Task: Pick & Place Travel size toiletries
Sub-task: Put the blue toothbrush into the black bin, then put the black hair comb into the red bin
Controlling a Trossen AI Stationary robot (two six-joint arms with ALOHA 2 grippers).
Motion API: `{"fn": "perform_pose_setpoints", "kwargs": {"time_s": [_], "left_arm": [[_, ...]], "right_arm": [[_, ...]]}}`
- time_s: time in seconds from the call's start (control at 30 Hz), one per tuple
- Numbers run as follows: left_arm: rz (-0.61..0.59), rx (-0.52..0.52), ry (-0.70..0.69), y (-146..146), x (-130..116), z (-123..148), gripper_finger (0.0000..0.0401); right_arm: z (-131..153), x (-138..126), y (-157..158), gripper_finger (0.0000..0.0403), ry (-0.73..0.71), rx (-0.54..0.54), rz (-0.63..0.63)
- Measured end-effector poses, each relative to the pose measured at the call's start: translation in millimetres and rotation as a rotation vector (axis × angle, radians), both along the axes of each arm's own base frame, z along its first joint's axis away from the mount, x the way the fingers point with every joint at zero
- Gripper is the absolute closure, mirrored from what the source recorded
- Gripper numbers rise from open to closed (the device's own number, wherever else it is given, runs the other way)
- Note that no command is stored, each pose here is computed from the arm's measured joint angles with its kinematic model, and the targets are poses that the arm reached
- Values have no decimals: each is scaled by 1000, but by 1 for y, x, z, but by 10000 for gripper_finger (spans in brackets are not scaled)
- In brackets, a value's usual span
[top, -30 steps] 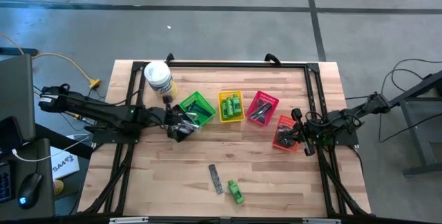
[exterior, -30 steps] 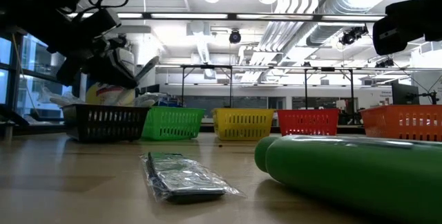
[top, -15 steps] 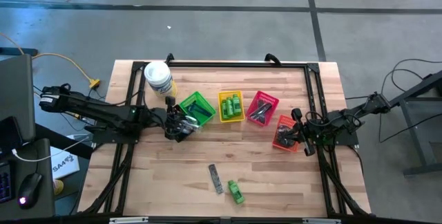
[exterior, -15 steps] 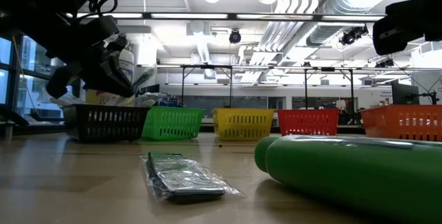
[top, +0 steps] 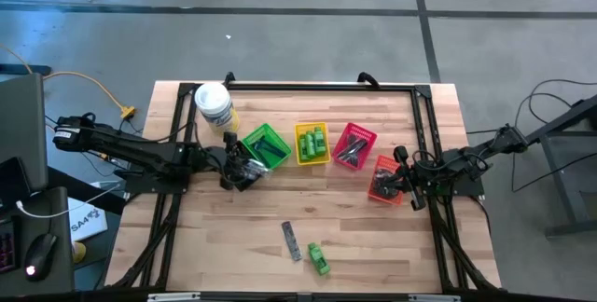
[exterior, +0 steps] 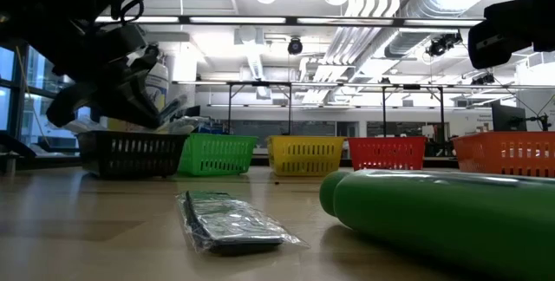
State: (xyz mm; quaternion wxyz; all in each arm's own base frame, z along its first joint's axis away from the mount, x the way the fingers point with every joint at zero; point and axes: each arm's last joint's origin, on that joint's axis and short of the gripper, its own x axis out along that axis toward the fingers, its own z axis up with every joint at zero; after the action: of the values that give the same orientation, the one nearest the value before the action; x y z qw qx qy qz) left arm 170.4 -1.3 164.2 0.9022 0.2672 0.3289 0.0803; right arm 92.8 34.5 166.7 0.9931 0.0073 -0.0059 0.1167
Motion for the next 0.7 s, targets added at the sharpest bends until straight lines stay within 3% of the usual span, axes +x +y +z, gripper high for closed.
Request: {"fn": "perform_pose_setpoints", "kwargs": {"time_s": [0.3,0.7], "left_arm": [[-4,20,42,0,-2,-3,379],[15,-32,5,0,-1,-1,313]], "right_arm": [[0,0,0,400,-2,-7,0],[0,0,0,400,-2,-7,0]]}}
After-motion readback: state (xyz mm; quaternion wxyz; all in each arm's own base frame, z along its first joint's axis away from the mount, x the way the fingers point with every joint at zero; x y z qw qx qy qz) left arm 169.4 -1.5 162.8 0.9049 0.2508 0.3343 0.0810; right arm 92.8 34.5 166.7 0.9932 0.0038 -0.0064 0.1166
